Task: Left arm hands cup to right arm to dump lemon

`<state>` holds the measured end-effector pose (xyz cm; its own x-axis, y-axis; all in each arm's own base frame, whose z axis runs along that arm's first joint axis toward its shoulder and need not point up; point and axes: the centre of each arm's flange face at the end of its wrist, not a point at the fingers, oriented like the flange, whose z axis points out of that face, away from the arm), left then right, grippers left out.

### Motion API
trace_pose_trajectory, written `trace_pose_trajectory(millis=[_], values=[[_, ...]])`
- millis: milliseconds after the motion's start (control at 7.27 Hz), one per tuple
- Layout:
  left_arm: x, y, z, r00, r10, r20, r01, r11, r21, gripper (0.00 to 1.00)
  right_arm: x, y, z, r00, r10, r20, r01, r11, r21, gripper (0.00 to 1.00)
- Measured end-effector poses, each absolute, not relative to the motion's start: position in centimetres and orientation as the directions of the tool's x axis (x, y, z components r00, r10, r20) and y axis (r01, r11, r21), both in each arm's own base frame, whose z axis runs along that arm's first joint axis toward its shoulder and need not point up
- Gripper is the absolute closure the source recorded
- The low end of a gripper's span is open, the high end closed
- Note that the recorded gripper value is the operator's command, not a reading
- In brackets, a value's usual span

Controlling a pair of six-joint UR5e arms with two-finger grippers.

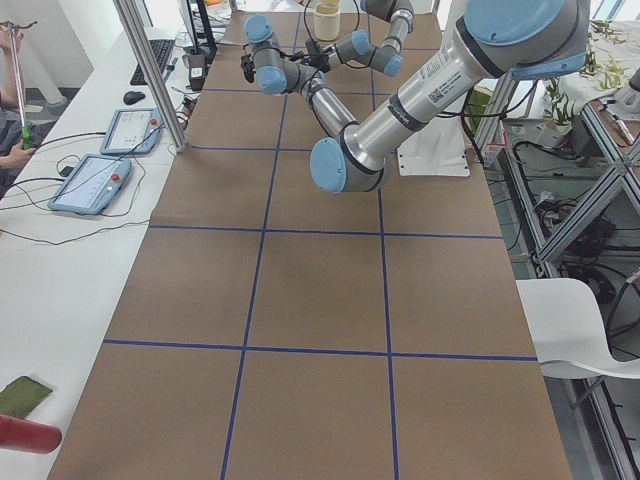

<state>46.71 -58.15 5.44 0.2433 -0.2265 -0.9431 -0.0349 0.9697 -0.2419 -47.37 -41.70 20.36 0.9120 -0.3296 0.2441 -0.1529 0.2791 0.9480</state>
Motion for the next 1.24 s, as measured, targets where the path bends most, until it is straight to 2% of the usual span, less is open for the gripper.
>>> trace_pose_trajectory(millis=[826, 1238], values=[[46.81, -57.95, 5.11, 0.240, -0.220, -0.946, -0.040, 0.971, -0.236, 0.68, -47.39, -41.71, 20.47, 0.911, -0.325, 0.255, -0.163, 0.284, 0.945, 0.92], [46.79, -57.88, 4.71, 0.236, -0.215, -0.948, -0.042, 0.972, -0.231, 0.69, -47.41, -41.72, 20.46, 0.911, -0.324, 0.255, -0.163, 0.284, 0.945, 0.91]])
